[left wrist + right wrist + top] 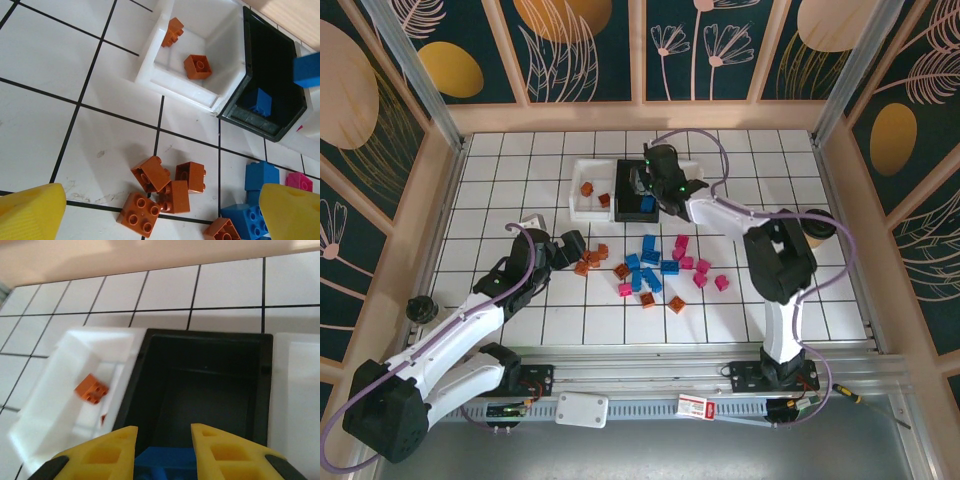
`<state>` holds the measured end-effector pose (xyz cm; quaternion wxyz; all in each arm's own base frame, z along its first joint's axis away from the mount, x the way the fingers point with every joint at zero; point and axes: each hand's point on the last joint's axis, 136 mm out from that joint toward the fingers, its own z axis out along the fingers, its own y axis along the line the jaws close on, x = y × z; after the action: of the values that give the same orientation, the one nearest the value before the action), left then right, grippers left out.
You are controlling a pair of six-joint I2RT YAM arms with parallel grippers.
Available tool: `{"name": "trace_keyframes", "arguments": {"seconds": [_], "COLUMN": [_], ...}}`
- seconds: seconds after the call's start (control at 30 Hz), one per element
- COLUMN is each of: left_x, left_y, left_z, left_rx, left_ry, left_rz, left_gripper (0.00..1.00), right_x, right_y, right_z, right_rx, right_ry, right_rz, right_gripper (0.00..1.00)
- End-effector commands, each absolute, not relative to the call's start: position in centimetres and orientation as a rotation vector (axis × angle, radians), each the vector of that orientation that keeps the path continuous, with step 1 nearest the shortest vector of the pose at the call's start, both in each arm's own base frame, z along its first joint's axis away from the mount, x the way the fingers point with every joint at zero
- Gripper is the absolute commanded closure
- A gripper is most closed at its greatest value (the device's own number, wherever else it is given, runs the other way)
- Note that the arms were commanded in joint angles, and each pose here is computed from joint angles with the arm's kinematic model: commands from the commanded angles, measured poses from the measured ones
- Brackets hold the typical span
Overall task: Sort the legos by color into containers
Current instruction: Place the lego in the container, then pick up the lego from the bottom-center of the table.
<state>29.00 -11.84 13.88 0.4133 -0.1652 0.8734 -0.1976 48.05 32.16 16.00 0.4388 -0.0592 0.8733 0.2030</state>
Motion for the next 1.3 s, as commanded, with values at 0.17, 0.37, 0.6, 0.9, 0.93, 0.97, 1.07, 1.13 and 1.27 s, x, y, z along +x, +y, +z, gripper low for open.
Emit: {"name": "trace_keyframes", "arguments": {"seconds": [0.17,0.37,0.6,0.9,0.93,0.97,1.07,1.13,1.27], "left_x": [28.3,28.0,27.9,28.1,28.2,28.2,28.4,28.5,28.5], "left_y": [-12.0,-12.1,-12.6,-12.8,-12.8,-12.9,-13.1,-13.3,-13.4], "left_z": [13.4,12.7,11.9,10.7,10.6,10.5,10.1,9.9,9.5], "left_rx": [-0.420,-0.418,-0.405,-0.398,-0.396,-0.395,-0.392,-0.388,-0.386], "left_ry": [2.226,2.241,2.260,2.279,2.283,2.287,2.303,2.313,2.328], "left_rz": [-0.519,-0.536,-0.557,-0.546,-0.546,-0.547,-0.543,-0.544,-0.542], "left_gripper": [0.01,0.01,0.01,0.01,0.01,0.01,0.01,0.01,0.01], "right_x": [49.3,42.5,31.2,19.3,18.8,18.4,18.1,18.4,18.8], "right_y": [33.2,29.2,24.0,20.7,20.8,21.1,22.1,22.6,23.1], "right_z": [20.8,21.9,14.1,4.9,4.3,3.8,3.3,3.2,2.5], "right_rx": [-0.226,-0.162,-0.116,-0.219,-0.233,-0.256,-0.343,-0.383,-0.444], "right_ry": [2.091,2.093,2.330,2.672,2.691,2.704,2.701,2.696,2.705], "right_rz": [0.550,0.596,0.515,0.381,0.380,0.378,0.357,0.333,0.291], "right_gripper": [0.39,0.38,0.36,0.32,0.32,0.31,0.31,0.31,0.33]}}
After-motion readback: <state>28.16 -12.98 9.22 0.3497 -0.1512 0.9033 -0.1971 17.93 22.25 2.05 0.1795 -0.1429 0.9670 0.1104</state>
